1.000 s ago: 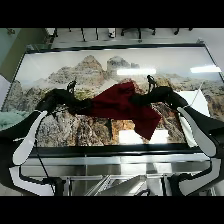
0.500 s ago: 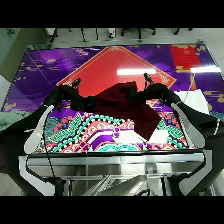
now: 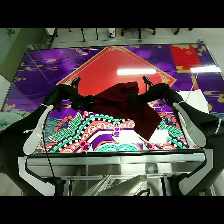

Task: Fold the shirts.

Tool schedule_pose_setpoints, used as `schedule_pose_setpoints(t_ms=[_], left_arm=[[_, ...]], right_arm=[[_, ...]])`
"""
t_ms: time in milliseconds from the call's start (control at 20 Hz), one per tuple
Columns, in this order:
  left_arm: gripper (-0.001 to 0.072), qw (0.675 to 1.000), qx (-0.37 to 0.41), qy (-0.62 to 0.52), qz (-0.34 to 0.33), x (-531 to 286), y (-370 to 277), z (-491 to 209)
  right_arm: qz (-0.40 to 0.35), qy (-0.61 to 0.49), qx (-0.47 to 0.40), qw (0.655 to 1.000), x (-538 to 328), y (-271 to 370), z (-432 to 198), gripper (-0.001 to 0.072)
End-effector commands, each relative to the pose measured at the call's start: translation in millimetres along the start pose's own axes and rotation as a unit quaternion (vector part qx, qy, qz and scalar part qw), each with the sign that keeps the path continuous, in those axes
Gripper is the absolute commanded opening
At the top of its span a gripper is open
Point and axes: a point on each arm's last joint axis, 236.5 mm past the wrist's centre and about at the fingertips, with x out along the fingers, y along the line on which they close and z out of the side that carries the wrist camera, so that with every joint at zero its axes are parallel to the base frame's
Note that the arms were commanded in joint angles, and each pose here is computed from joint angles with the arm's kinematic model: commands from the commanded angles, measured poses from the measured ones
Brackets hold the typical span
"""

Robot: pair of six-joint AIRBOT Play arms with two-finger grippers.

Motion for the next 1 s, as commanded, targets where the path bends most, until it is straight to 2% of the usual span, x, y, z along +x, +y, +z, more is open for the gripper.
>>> schedule_pose_setpoints(t_ms=[0, 300, 500, 550, 600, 650, 800, 950], left_arm=[[0.0013, 0.999, 0.024, -0.029, -0.006, -25, -13, 12], [0.0013, 0.998, 0.042, -0.052, -0.011, -51, -21, 19], [0.0013, 0.997, 0.048, -0.052, -0.011, -50, -22, 19], [0.0013, 0.997, 0.048, -0.052, -0.011, -50, -22, 19], [0.0013, 0.997, 0.048, -0.052, -0.012, -50, -22, 19], [0.0013, 0.997, 0.048, -0.051, -0.013, -51, -23, 18], [0.0013, 0.996, 0.053, -0.071, -0.018, -72, -31, 24], [0.0013, 0.984, 0.076, -0.159, -0.031, -162, -55, 51]], right_arm=[[0.002, 0.004, 0.015, 1.0, -12, -12, 3, 0.0469], [-0.004, -0.054, 0.033, 0.998, -10, -21, 31, 0.0468], [-0.002, -0.039, 0.042, 0.998, 11, -18, 21, 0.0463], [-0.004, -0.041, 0.047, 0.998, 16, -18, 21, 0.0385], [-0.003, -0.044, 0.045, 0.998, 20, -15, 22, 0.0176], [0.0, -0.046, 0.038, 0.998, 21, -9, 24, 0.0022], [0.039, -0.059, -0.008, 0.997, -14, 45, 46, 0.0023], [0.085, -0.132, -0.105, 0.982, -129, 128, 83, 0.0023]])
